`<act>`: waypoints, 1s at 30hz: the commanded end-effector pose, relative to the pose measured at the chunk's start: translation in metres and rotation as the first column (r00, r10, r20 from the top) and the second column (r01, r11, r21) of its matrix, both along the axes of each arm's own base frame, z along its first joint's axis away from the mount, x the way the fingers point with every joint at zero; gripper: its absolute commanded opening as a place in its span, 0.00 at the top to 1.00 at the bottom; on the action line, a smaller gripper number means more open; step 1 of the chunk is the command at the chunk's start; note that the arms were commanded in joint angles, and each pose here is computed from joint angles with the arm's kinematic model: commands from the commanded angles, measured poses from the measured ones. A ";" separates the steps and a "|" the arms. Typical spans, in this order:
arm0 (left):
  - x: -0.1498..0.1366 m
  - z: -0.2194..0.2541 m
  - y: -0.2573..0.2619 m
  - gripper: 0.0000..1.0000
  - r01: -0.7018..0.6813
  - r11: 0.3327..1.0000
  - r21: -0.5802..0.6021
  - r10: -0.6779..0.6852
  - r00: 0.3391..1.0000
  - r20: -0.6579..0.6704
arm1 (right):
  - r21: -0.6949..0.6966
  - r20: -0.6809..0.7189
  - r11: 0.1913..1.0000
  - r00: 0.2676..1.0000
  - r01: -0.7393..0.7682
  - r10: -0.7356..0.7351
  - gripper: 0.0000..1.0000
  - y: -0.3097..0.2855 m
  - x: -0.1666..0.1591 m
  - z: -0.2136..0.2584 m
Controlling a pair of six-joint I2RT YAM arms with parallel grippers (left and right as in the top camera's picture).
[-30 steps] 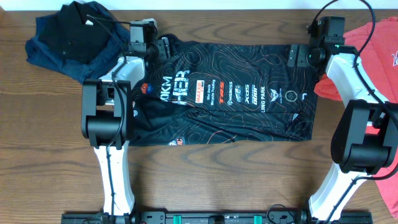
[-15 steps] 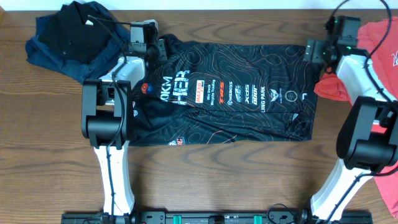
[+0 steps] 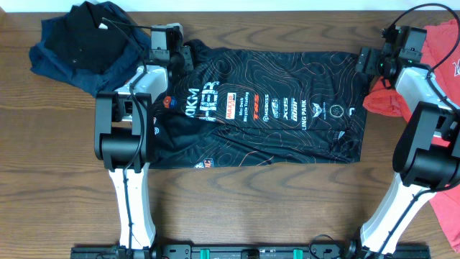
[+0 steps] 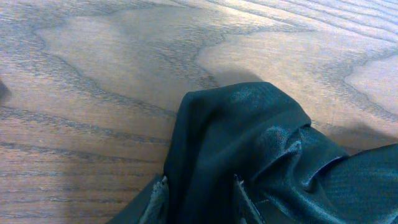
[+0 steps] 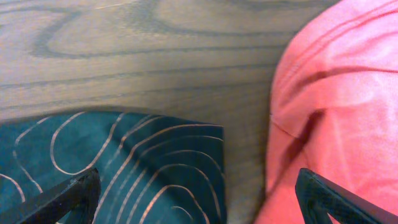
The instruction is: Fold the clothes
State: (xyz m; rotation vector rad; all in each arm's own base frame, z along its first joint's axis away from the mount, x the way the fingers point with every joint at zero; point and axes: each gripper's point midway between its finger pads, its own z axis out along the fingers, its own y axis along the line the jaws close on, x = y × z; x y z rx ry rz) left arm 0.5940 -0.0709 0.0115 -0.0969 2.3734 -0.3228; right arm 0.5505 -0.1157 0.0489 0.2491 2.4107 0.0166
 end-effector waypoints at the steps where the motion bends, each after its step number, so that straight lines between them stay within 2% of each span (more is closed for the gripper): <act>1: -0.002 -0.001 -0.003 0.66 0.017 1.000 0.001 -0.017 1.000 -0.006 | 0.048 -0.008 0.998 1.000 -0.027 0.028 0.03 0.014 0.006 -0.014; 6: -0.004 -0.003 -0.003 0.65 0.017 1.000 0.001 -0.017 1.000 -0.019 | 0.060 -0.018 0.998 1.000 -0.024 0.025 0.07 0.016 0.007 -0.026; 15: -0.004 -0.004 -0.003 0.65 0.017 1.000 0.001 -0.017 1.000 -0.019 | 0.126 -0.001 0.992 1.000 0.015 -0.015 0.08 0.020 0.014 -0.040; 22: -0.004 -0.003 -0.003 0.66 0.017 1.000 0.001 -0.017 1.000 -0.019 | 0.134 -0.013 0.991 1.000 0.019 -0.018 0.15 0.022 0.014 -0.051; 26: -0.004 -0.004 -0.003 0.67 0.017 1.000 0.001 -0.017 1.000 -0.019 | 0.137 -0.011 0.990 1.000 0.024 -0.023 0.30 0.022 0.015 -0.052; 27: -0.004 -0.003 -0.003 0.70 0.017 1.000 0.001 -0.017 1.000 -0.018 | 0.137 -0.010 0.990 1.000 0.024 -0.023 0.39 0.022 0.015 -0.051; 30: -0.003 -0.003 -0.003 0.76 0.017 1.000 0.001 -0.017 1.000 -0.015 | 0.133 -0.016 0.990 0.999 0.052 -0.050 0.48 0.018 0.014 -0.052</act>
